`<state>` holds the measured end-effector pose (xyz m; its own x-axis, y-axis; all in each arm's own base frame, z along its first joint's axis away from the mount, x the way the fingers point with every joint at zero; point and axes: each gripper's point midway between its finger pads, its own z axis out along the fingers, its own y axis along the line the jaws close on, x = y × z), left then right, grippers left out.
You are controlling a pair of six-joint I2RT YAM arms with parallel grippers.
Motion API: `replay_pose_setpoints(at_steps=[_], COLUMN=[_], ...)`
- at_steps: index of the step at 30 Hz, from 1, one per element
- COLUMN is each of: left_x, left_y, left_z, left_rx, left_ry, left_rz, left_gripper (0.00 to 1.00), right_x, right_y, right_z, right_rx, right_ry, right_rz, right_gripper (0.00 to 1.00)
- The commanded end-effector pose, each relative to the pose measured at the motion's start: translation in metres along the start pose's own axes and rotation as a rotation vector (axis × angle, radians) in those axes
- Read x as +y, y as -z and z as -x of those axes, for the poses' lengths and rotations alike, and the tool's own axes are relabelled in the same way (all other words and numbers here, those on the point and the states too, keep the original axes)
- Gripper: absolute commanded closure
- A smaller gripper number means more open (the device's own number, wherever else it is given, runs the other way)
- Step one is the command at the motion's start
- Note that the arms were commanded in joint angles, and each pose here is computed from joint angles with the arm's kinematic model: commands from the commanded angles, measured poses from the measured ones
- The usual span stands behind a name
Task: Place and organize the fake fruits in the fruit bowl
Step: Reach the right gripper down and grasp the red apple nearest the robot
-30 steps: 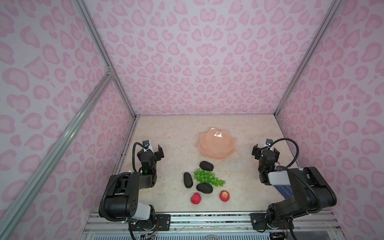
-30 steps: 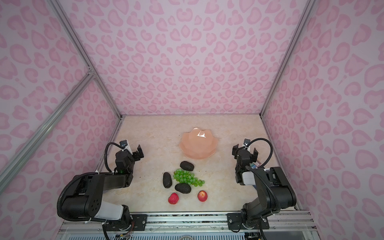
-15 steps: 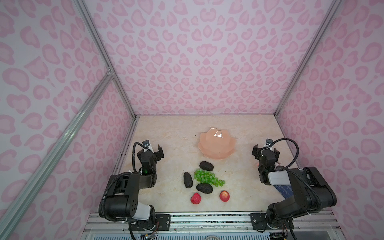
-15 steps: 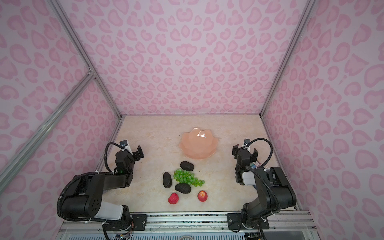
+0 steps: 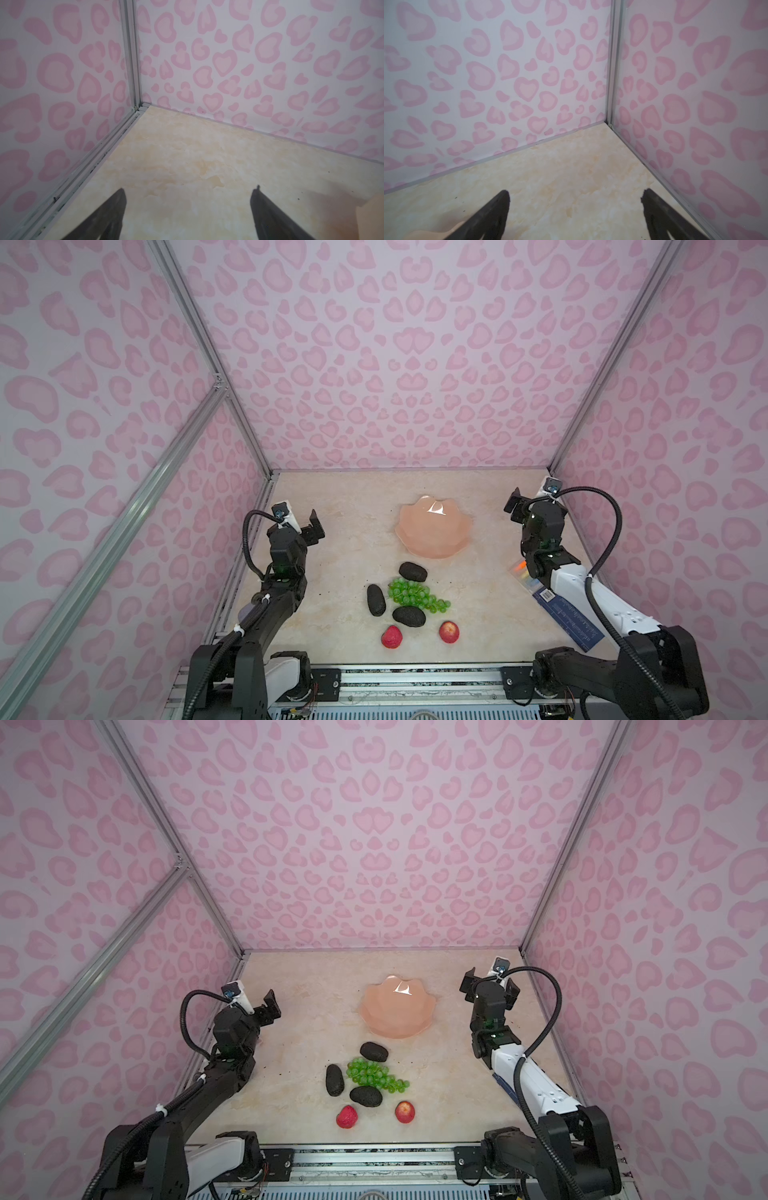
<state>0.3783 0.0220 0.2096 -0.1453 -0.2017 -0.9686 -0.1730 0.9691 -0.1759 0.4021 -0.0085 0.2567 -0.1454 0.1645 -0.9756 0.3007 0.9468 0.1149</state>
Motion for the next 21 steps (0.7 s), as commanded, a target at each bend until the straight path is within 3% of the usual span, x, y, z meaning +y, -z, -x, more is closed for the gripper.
replay_pose_setpoints(at_steps=[1,10,16,21], left_x=[-0.01,-0.031,-0.042,-0.045], left_y=[0.012,0.043,0.049,0.05], left_z=[0.003,0.032,0.038,0.039], left_rx=[0.051,0.045,0.055,0.054], left_ry=[0.109,0.192,0.198,0.202], left_rz=[-0.04,-0.133,-0.188,-0.2], left_gripper=[0.07,0.07,0.08,0.08], right_x=[0.032,0.08,0.101,0.112], right_y=[0.028,0.156,0.224,0.256], right_z=[-0.07,-0.187,-0.225,-0.245], right_rx=[0.355,0.761,0.875,0.929], right_ry=[0.013,0.183,0.181,0.197], right_rz=[0.218,0.406,0.521,0.561], right_gripper=[0.08,0.13,0.16,0.15])
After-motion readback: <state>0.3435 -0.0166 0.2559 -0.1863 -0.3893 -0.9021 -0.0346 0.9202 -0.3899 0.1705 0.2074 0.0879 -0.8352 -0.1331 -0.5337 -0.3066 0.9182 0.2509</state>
